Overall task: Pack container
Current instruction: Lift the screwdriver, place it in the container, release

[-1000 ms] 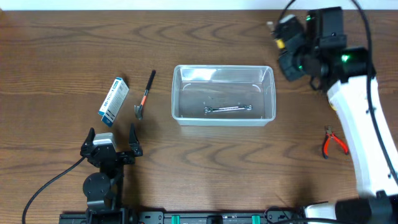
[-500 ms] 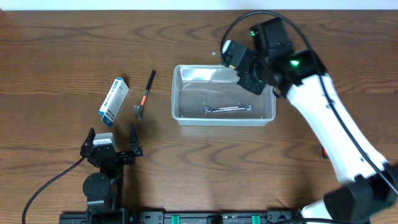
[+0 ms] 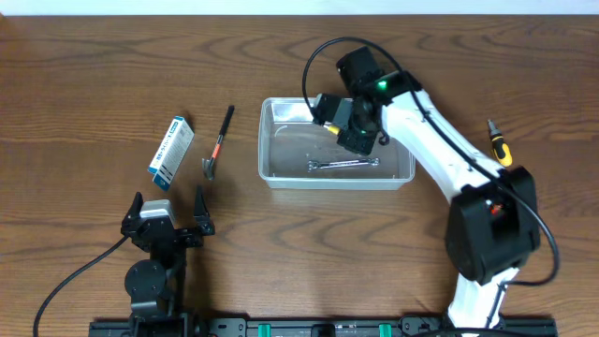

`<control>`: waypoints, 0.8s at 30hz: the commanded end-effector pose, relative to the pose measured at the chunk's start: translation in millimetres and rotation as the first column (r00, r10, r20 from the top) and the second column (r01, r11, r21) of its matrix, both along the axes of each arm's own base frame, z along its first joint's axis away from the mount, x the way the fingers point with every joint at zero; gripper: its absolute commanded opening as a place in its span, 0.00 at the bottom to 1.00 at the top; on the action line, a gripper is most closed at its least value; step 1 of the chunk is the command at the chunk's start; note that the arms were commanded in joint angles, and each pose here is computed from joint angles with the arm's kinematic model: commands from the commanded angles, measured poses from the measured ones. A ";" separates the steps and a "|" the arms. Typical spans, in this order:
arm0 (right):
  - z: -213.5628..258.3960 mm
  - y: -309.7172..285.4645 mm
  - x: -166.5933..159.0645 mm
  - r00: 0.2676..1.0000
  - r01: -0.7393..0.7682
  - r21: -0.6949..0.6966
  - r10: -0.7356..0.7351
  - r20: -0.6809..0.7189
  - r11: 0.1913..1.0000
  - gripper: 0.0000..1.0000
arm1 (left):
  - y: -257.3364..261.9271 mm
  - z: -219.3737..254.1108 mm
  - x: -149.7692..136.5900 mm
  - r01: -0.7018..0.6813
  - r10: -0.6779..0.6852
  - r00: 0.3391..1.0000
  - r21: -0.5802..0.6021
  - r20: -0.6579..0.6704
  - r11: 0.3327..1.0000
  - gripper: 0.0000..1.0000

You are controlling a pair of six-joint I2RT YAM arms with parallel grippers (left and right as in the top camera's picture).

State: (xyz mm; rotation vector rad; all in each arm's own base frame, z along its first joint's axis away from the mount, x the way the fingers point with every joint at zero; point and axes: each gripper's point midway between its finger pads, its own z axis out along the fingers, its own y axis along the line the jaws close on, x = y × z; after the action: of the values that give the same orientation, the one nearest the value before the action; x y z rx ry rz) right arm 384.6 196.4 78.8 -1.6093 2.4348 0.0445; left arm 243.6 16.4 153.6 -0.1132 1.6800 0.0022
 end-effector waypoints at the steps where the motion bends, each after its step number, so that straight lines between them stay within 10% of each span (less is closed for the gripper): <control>1: -17.0 5.2 -2.9 0.999 -0.021 -0.010 0.021 -0.038 1.000 0.11 | -0.8 -17.2 0.3 0.004 -0.004 0.999 0.003 -0.044 1.000 0.98; 24: -42.8 6.7 -1.0 0.996 0.034 -0.025 -0.036 -0.087 0.999 0.48 | -0.9 -17.2 0.3 0.004 -0.004 0.999 0.003 -0.044 1.000 0.98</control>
State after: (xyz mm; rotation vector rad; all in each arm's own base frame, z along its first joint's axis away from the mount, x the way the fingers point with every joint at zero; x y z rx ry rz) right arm 378.9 194.2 19.4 -1.6580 2.5595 0.0744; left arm 243.6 16.4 153.6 -0.1132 1.6800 0.0022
